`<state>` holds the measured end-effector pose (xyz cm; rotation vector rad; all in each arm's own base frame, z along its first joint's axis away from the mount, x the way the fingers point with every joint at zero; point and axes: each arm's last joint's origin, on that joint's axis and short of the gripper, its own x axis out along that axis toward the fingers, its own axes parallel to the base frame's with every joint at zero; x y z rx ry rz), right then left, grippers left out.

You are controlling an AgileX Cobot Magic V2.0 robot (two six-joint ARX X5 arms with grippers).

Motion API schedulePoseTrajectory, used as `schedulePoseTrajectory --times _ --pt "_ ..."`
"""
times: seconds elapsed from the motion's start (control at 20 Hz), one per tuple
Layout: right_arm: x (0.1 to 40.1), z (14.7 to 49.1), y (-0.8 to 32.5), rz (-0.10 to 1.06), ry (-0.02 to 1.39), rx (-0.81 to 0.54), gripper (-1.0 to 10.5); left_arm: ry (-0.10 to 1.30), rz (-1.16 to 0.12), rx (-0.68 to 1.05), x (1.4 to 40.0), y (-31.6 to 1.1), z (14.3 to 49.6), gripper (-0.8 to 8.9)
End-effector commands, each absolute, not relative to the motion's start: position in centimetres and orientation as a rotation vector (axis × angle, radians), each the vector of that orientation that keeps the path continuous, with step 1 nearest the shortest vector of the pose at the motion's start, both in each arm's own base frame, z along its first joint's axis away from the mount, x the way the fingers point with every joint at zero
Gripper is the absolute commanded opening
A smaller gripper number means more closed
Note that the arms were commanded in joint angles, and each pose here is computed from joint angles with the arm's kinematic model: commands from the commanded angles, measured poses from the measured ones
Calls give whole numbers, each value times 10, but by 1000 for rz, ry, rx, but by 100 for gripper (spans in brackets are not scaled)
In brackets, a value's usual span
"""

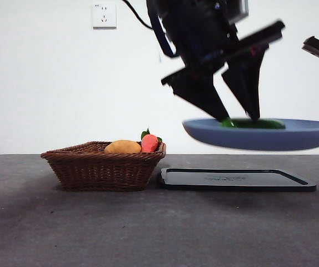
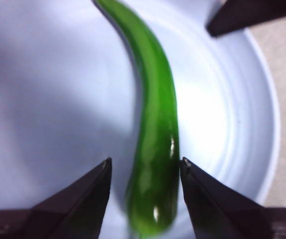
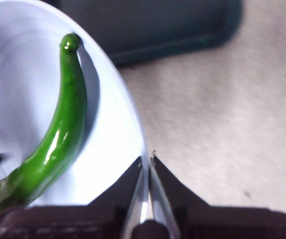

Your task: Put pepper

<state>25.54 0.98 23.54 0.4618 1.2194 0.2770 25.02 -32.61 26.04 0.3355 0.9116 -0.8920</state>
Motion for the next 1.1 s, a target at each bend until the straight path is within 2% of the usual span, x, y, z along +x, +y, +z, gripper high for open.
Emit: schedulePoseTrajectory --times 0.05,0.45,0.6,0.85,1.1 --pt "259 237 10 265 1226 478 5 859 -918 327 244 -326 280 250" --pt "278 235 9 191 1182 542 5 803 -925 303 219 -293 334 249" --pt "304 228 9 186 1207 546 5 755 -913 294 205 -272 360 249" --pt "355 211 8 187 1203 545 5 601 -799 297 178 -230 406 249" --pt "392 185 8 189 1207 545 5 474 -785 232 151 -194 441 249"
